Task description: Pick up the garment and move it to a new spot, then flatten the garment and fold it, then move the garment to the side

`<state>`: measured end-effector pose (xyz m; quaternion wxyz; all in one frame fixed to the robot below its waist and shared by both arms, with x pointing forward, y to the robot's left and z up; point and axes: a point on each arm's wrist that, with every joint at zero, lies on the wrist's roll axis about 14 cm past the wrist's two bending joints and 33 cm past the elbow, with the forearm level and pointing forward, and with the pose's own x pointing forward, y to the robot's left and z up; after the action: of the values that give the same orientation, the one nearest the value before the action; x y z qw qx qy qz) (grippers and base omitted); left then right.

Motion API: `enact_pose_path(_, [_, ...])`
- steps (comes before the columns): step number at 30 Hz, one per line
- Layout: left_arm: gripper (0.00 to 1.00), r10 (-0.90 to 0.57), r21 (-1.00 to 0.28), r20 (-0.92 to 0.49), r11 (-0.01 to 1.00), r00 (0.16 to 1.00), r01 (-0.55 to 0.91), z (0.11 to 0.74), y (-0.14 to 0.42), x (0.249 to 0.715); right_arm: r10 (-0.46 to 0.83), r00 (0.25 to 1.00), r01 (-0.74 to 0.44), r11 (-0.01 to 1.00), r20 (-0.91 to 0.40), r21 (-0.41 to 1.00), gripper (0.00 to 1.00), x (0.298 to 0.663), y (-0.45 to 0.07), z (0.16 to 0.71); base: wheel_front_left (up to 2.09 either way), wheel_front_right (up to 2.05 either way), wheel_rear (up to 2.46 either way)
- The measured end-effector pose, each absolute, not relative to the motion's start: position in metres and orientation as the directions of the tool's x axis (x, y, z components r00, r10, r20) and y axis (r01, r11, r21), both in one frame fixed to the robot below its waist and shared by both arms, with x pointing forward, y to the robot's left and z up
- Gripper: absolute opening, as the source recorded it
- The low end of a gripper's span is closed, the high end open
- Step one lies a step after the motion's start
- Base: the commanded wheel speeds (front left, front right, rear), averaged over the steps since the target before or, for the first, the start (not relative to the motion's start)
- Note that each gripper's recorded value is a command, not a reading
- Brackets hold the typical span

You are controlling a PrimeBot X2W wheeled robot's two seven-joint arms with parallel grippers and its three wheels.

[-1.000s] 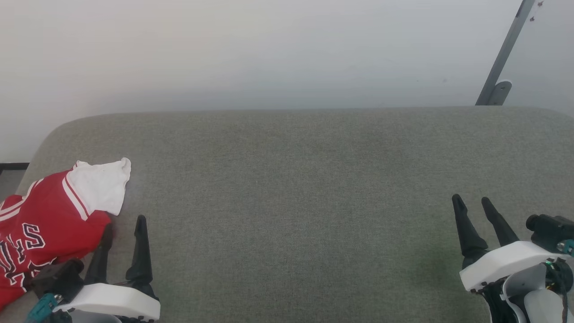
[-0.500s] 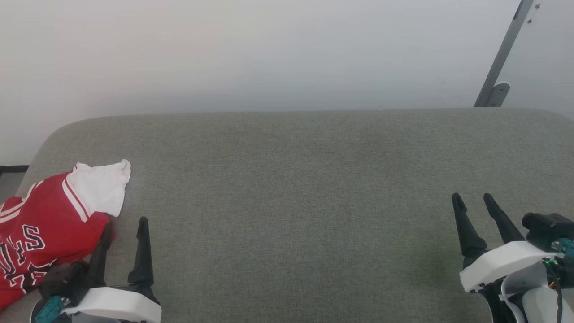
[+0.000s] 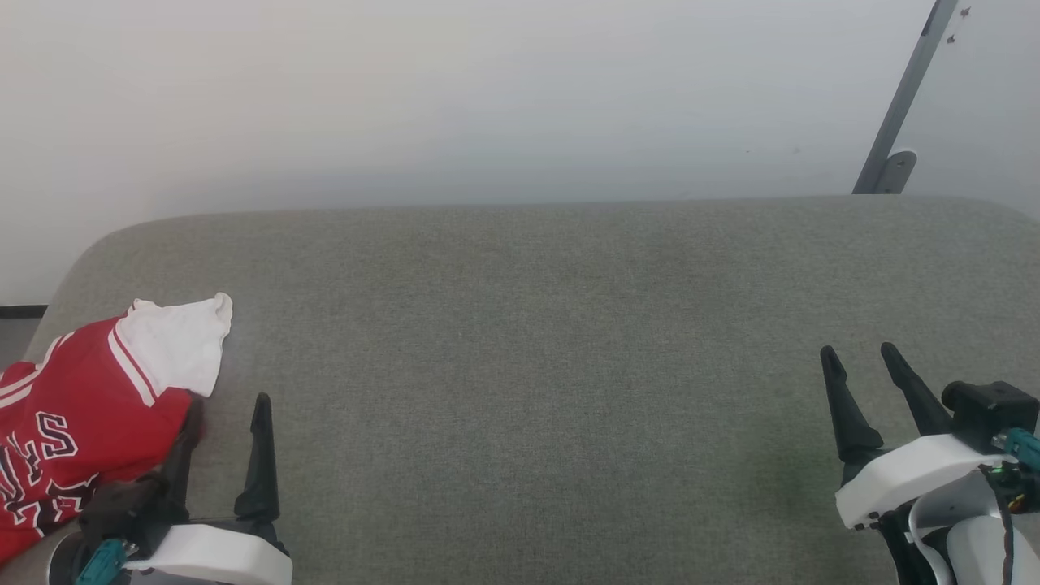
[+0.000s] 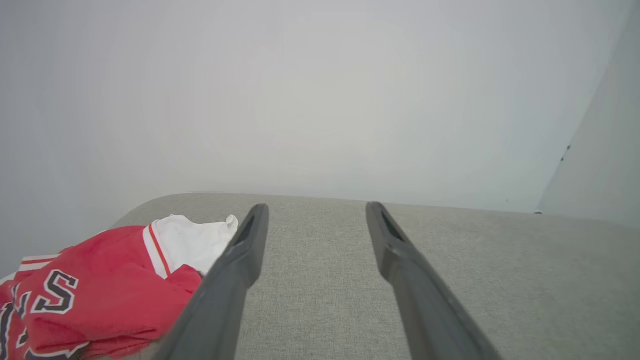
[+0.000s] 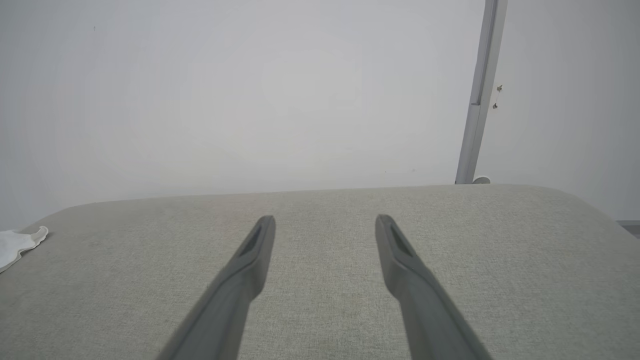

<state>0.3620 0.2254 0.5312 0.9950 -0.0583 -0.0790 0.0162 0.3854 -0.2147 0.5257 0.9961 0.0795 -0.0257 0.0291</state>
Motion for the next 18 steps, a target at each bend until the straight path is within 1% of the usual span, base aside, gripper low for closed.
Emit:
enact_pose_path(12, [1.00,0.037,-0.119,0.152,0.993,0.988,-0.019,0.5300,0.2249,0.3617,0.054,0.997,-0.063,0.986,0.058,0.154,1.00,0.3860,-0.2151,0.5266,0.00,0.00,0.00])
enact_pose_path(18, [1.00,0.057,-0.112,0.143,0.993,0.988,-0.041,0.5273,0.2331,0.3575,0.077,0.995,-0.085,0.985,0.062,0.149,1.00,0.3894,-0.2079,0.5283,0.00,0.00,0.00])
